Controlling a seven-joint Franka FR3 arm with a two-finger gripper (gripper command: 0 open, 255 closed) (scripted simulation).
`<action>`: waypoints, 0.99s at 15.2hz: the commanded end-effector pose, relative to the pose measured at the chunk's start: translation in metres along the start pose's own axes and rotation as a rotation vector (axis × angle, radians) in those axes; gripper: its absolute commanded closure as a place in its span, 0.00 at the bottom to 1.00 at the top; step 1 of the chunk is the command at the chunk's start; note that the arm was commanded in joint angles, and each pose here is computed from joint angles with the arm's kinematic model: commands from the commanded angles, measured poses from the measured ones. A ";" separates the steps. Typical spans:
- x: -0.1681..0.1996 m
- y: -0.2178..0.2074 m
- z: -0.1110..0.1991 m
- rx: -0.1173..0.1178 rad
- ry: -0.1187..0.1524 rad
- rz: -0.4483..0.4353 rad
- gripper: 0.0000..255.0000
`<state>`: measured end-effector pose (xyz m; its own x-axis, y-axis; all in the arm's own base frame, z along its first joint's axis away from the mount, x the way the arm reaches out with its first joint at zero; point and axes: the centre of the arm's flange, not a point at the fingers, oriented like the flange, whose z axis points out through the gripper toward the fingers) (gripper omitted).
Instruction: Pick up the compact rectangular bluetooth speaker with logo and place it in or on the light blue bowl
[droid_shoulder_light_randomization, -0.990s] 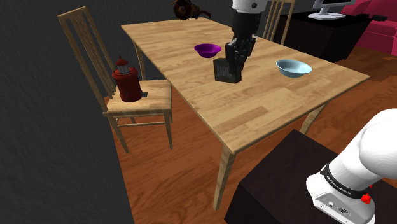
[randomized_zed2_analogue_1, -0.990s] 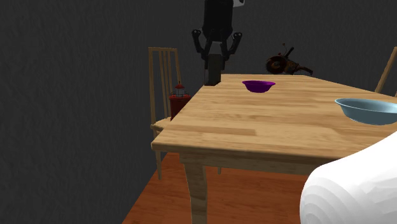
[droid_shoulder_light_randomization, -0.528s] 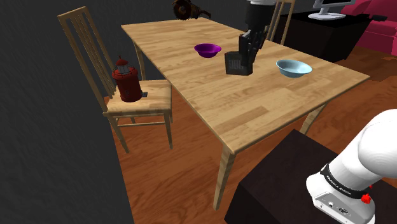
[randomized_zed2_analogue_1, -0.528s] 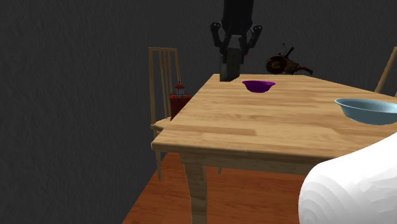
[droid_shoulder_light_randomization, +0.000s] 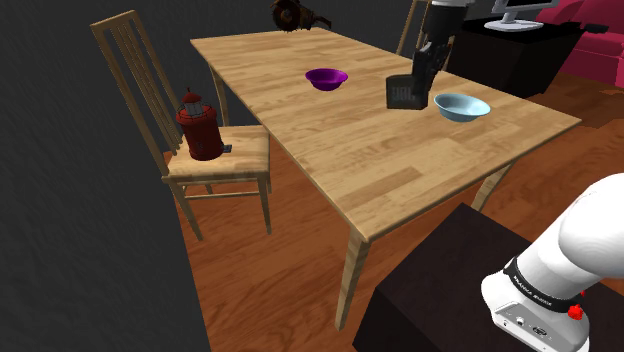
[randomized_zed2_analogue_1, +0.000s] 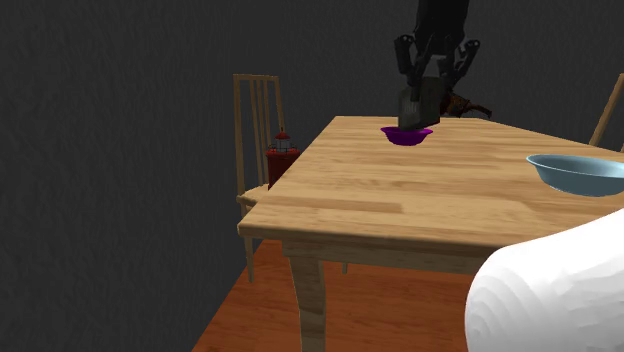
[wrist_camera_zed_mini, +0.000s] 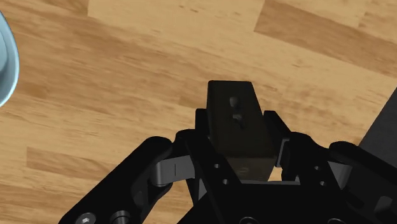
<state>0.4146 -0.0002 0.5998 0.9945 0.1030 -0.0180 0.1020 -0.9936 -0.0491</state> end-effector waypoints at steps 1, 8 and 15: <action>-0.007 0.023 -0.004 0.000 0.001 -0.001 1.00; -0.029 0.113 -0.010 0.000 0.001 -0.001 1.00; -0.052 0.202 -0.017 0.000 0.001 -0.001 1.00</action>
<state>0.3846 -0.1946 0.6069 0.9945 0.1030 -0.0176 0.1020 -0.9935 -0.0500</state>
